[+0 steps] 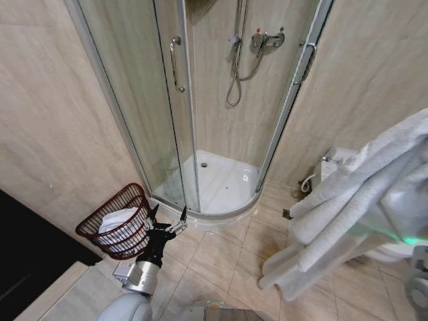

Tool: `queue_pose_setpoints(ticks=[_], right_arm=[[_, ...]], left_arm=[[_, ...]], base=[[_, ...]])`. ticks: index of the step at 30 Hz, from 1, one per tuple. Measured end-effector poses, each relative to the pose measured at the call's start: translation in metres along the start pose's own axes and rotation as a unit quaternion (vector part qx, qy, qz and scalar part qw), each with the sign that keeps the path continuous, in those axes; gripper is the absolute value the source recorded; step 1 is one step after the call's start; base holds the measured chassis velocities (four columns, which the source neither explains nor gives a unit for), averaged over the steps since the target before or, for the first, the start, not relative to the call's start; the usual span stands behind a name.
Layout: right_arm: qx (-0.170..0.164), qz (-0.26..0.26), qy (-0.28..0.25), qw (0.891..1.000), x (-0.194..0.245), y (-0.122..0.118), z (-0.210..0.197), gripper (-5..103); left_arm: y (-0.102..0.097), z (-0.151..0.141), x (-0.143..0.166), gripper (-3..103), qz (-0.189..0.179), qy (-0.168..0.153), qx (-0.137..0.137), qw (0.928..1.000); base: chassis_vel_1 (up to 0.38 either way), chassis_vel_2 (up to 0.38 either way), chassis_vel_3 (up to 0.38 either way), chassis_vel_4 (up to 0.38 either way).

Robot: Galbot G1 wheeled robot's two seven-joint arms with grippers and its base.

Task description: Discard the used towel into the hamper.

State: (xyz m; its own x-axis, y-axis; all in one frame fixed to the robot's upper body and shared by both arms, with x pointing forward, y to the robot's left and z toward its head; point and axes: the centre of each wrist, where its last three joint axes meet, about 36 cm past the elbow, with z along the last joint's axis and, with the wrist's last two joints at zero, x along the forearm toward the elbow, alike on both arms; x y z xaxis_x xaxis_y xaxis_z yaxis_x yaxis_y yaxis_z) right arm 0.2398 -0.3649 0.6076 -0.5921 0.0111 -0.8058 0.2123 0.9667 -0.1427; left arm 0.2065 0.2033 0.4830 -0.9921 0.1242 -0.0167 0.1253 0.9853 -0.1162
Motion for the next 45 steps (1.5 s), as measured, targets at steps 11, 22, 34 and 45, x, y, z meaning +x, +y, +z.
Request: queue_pose_setpoints(ticks=[11,22,34,45], right_arm=[[-0.003,0.000,0.002,1.000,0.0014,0.0010,0.0006,10],[-0.004,0.001,0.001,1.000,0.0025,0.0014,0.0008,10],[-0.007,0.001,0.000,1.000,0.0030,0.0023,0.0014,10],[-0.010,0.001,-0.001,1.000,0.0029,0.0034,0.0020,10]], left_arm=[[0.0000,0.0000,0.0000,100,0.000,0.000,0.000,1.0000],[0.0000,0.0000,0.0000,100,0.000,0.000,0.000,1.0000],[0.0000,0.0000,0.0000,100,0.000,0.000,0.000,1.0000],[0.0000,0.0000,0.0000,100,0.000,0.000,0.000,1.0000]], base=[[0.000,0.000,0.000,0.000],[0.000,0.000,0.000,0.000],[0.000,0.000,0.000,0.000],[0.000,0.000,0.000,0.000]])
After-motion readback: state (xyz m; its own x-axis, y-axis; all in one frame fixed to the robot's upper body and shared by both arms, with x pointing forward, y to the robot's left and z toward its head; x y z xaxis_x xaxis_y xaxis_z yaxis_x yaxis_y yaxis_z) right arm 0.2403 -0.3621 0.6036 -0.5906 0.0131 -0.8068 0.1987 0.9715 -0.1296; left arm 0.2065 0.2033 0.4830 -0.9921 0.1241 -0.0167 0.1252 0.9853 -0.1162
